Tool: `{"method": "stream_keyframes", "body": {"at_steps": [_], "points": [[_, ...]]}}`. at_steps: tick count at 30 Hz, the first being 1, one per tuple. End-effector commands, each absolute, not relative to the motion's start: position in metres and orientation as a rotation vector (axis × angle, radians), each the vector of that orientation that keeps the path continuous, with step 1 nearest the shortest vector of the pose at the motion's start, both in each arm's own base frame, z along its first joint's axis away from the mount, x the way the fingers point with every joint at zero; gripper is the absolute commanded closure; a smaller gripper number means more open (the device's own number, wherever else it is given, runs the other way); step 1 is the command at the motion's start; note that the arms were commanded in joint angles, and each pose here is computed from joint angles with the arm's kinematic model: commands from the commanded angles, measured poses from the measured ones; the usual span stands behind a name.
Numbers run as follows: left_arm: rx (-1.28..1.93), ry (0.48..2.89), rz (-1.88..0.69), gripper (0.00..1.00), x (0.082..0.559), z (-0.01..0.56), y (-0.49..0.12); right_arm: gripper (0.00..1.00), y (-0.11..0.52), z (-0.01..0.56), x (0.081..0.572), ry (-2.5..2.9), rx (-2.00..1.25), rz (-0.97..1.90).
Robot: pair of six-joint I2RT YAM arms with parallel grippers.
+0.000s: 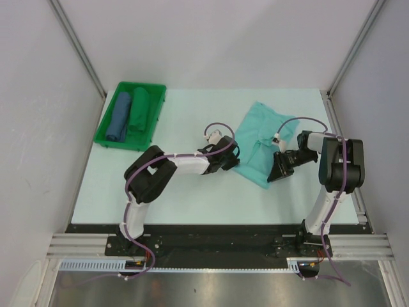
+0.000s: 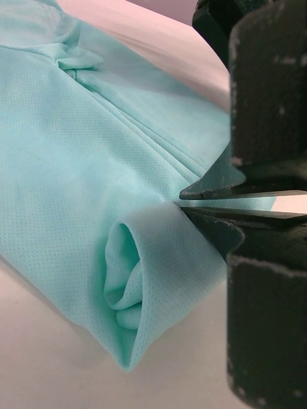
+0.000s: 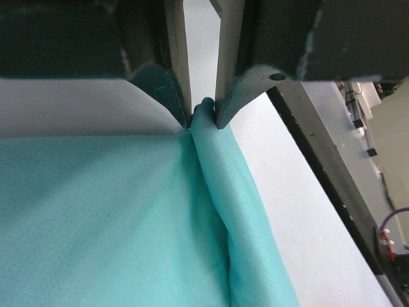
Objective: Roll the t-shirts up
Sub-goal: Roll the T-shirt to the center of the board.
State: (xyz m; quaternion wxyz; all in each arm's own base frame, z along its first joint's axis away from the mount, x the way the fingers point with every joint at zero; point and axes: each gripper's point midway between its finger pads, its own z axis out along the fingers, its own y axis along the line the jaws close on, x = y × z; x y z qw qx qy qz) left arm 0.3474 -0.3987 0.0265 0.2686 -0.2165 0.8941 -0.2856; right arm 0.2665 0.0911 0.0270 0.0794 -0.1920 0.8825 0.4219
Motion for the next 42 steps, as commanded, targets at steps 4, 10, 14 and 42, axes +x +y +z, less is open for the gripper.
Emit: {"method": "stream_keyframes", "body": {"at_steps": [4,10,14,42], "points": [[-0.608,2.432,-0.692,0.86,0.353,0.018,-0.388,0.65,0.073,0.017,0.27,2.71,-0.597,1.099],[-0.605,2.441,-0.697,0.86,0.352,0.017,-0.389,0.5,0.057,0.063,0.307,2.537,-0.65,0.786],[-0.599,2.444,-0.702,0.86,0.351,0.017,-0.39,0.47,0.053,0.088,0.32,2.383,-0.73,0.467],[-0.608,2.465,-0.708,0.86,0.354,0.013,-0.388,0.38,0.157,0.041,0.277,1.959,-1.379,-0.215]]}}
